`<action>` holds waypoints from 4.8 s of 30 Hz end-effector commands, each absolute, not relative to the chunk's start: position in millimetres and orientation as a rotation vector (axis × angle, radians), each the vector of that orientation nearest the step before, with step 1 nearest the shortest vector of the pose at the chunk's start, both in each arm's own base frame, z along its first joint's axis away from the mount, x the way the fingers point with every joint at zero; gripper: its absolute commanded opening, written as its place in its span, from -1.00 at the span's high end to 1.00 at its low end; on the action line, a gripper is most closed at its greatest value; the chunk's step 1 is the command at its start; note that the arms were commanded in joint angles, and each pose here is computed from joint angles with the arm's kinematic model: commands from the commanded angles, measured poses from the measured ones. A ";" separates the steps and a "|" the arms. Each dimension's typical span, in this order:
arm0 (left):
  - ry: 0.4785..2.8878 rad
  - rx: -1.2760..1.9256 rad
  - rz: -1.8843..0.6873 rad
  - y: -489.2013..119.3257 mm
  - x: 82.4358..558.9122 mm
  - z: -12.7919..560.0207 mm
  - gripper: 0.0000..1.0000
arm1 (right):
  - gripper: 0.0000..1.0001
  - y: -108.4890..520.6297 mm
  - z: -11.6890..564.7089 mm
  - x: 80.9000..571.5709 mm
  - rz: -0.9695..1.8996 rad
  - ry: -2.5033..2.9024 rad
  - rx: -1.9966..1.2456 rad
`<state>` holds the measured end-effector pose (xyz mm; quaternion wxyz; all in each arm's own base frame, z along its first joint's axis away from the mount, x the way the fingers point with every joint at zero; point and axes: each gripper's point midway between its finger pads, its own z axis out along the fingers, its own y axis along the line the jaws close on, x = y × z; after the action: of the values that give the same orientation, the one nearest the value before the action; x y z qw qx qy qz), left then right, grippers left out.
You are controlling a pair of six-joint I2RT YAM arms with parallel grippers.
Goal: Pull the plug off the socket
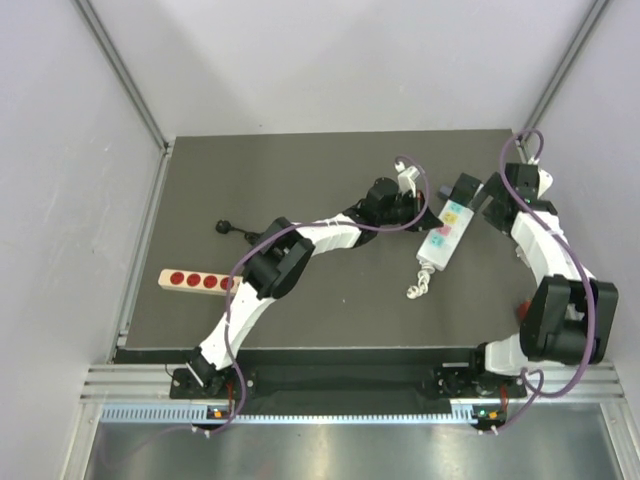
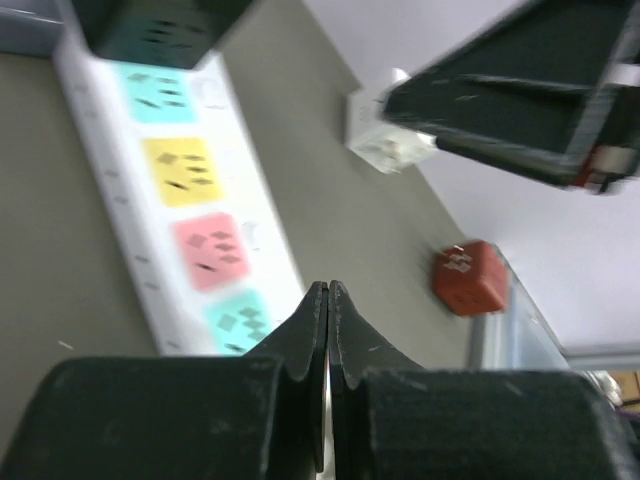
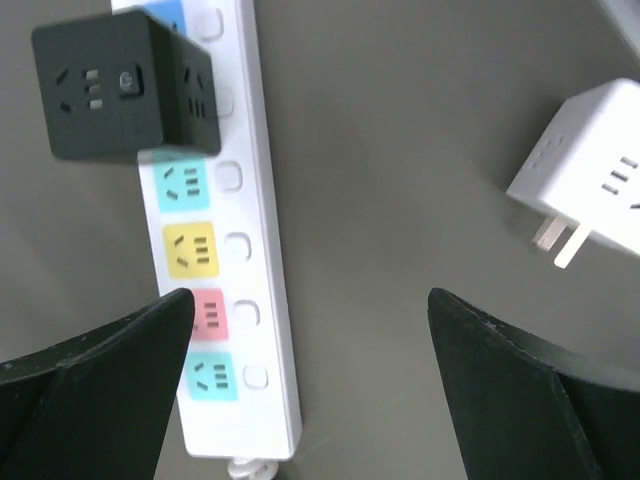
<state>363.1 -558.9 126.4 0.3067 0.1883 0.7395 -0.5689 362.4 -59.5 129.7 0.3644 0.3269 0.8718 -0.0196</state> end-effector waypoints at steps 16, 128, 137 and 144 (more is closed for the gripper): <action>1.938 0.569 -1.567 -583.9 372.9 76.1 1.00 | -0.99 -20.9 162.3 503.4 -0.145 2.038 0.829; 2.281 0.369 -1.356 -577.3 398.3 -30.9 1.00 | 1.00 -0.7 219.7 493.4 -0.240 1.860 0.608; 2.091 0.505 -1.335 -581.1 394.8 74.4 1.00 | 1.00 -2.7 240.5 453.6 -0.121 1.841 0.679; 2.063 0.464 -1.291 -543.4 365.7 141.4 1.00 | 1.00 -21.0 246.7 390.9 -0.014 1.826 0.839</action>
<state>377.3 -556.9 74.7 0.2842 0.1703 0.8066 -0.4894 417.4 -8.8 231.3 0.5315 0.3002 0.7908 -0.0442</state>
